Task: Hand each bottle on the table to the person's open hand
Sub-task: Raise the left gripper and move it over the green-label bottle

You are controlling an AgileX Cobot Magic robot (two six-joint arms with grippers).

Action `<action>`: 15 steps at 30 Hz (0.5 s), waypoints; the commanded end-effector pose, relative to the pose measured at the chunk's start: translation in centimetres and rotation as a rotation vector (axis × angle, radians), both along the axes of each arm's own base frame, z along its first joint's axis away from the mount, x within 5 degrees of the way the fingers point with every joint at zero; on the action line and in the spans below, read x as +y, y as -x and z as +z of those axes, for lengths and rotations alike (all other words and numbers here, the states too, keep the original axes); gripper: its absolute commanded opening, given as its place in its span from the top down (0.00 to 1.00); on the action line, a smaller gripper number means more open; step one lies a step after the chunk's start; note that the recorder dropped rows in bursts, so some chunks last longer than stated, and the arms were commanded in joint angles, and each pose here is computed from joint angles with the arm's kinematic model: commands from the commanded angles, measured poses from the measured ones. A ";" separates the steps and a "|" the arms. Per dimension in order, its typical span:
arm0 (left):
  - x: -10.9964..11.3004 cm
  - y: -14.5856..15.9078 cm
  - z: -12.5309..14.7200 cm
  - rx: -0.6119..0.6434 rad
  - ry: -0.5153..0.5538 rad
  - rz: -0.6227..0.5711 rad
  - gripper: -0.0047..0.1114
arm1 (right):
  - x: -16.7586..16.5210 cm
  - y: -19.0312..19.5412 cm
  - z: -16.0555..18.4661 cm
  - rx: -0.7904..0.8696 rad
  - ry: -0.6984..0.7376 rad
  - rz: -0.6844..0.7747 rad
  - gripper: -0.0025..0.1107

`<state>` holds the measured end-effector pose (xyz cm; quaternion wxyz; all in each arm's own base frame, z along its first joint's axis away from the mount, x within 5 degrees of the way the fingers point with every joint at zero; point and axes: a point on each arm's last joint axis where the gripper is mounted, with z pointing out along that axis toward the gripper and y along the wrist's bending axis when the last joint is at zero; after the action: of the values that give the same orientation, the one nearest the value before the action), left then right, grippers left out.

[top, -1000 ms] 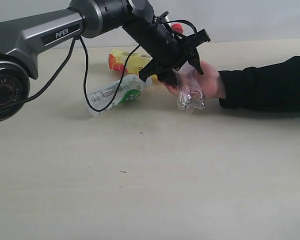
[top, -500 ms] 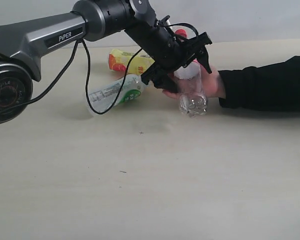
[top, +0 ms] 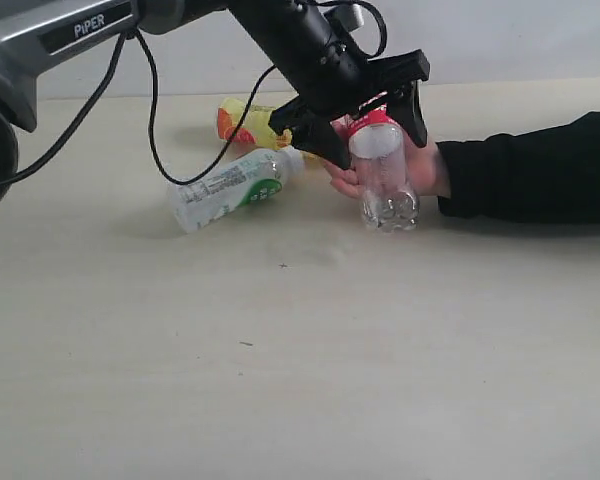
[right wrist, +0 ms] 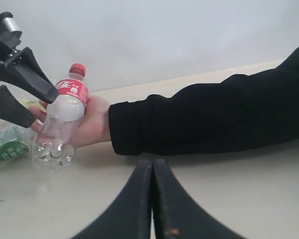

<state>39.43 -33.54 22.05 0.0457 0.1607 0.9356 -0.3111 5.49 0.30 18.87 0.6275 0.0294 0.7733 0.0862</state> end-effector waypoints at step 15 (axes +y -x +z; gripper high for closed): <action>2.7 2.6 10.9 -0.405 0.010 -0.255 0.25 | 0.0 0.0 -0.1 -0.007 0.000 -0.003 0.98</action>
<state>37.19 -31.41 31.16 0.1656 0.3200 0.8859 -0.2922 5.49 0.30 18.87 0.6275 0.0294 0.7733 0.0862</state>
